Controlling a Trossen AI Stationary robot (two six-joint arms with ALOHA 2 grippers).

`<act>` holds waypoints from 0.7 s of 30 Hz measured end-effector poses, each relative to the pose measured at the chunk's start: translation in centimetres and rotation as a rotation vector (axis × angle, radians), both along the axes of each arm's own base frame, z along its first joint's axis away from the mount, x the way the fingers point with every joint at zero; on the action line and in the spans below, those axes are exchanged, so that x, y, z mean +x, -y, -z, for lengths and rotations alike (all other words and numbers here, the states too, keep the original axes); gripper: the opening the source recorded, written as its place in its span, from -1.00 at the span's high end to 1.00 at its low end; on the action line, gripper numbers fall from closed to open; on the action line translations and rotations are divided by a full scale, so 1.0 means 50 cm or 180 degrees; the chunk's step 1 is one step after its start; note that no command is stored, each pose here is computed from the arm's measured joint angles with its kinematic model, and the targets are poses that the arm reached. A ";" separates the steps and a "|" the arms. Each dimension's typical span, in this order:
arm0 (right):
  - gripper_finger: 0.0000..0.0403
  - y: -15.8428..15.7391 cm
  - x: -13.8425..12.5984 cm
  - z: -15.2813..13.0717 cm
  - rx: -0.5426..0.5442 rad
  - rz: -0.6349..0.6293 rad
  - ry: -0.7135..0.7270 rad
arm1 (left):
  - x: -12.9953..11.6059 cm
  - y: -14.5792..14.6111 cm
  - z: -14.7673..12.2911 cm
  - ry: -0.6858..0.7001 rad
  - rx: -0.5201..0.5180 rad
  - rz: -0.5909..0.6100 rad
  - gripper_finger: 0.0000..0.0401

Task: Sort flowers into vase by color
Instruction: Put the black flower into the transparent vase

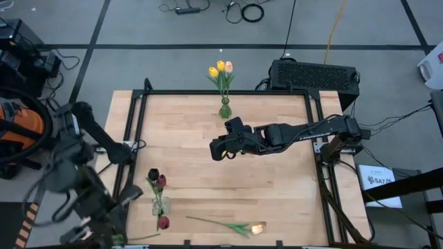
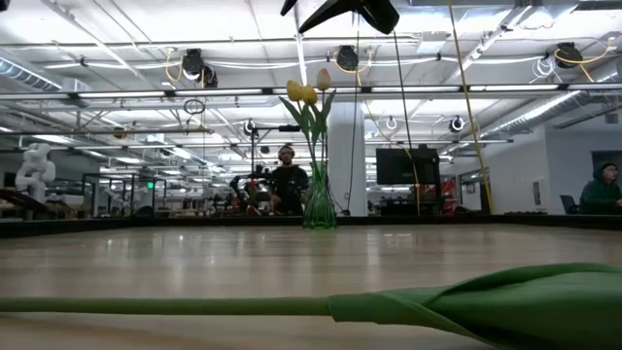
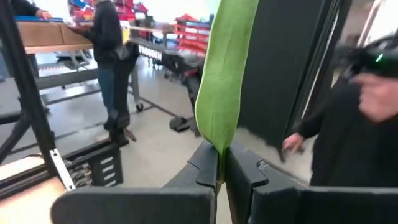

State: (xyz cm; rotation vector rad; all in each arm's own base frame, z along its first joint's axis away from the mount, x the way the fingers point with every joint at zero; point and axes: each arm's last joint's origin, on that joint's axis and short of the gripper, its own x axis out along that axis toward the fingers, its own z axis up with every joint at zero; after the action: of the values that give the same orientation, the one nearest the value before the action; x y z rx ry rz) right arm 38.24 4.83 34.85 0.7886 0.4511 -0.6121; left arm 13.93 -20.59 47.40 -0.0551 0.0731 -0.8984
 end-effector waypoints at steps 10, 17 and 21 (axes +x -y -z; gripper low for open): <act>0.37 0.000 0.000 -0.001 0.0000 0.0002 0.0007 | 0.016 0.086 0.097 0.0077 0.0123 0.0134 0.94; 0.37 0.000 0.000 -0.001 0.0001 0.0002 0.0011 | -0.041 0.072 0.170 0.0125 -0.0113 0.0379 0.94; 0.37 0.000 0.000 -0.001 0.0001 0.0002 0.0012 | -0.071 0.035 0.198 -0.0023 -0.0180 0.0459 0.94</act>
State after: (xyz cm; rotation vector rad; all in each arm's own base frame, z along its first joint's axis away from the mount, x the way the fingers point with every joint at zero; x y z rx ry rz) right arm 38.25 4.82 34.89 0.7900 0.4475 -0.6111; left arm 10.36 -22.34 37.49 -0.1067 0.0588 -1.0445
